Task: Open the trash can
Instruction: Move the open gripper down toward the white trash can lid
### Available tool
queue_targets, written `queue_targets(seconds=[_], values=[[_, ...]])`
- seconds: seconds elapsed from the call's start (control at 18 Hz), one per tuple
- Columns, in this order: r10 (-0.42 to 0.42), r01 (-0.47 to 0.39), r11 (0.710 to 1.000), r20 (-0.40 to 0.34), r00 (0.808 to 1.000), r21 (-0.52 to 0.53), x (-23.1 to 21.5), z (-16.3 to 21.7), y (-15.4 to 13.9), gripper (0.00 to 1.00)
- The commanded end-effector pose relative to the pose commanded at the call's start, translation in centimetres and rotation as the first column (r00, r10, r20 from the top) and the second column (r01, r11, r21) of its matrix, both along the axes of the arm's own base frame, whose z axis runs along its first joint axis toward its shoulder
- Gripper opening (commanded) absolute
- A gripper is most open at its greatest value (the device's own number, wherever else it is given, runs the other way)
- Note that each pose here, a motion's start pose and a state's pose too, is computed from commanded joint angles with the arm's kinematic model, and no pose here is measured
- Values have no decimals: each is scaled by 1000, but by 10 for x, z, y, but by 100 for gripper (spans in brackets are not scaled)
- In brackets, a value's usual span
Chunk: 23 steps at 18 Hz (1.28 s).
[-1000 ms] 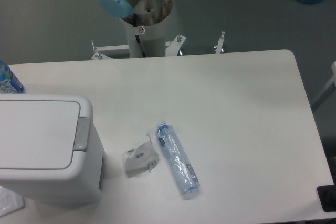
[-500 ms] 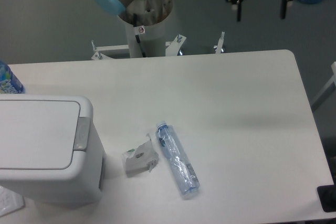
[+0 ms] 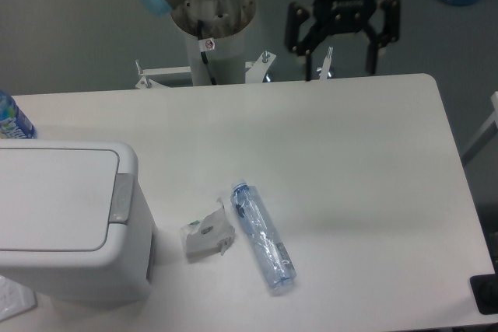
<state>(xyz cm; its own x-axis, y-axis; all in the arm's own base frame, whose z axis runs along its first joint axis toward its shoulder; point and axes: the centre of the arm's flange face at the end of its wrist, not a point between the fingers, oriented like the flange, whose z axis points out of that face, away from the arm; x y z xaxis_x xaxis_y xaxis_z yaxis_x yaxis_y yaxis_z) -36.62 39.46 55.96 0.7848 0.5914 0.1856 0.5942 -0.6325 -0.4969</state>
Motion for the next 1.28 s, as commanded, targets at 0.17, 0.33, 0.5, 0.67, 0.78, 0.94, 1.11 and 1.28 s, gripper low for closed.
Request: queue_targets(seconds=[0.17,0.33,0.5,0.67,0.78,0.94,1.11,1.28], values=[[14,-16,999,32,999,45,10,-9,26,100],[31,-34,996,36,999,86,15,-19,54,100],[0,-4,997,51,999,77,27,-33,76,100],[-47,43,997,63,997,68,38,-46,101,100],[-79,75,994,54,995,75,49,-49,117,100],[-119,115,992,76,990,55,66,-66,136,100],[-140,136,989,83,987,52,77,-70,146,100],[-138,135,990,104,985,41,85,-79,157,100]])
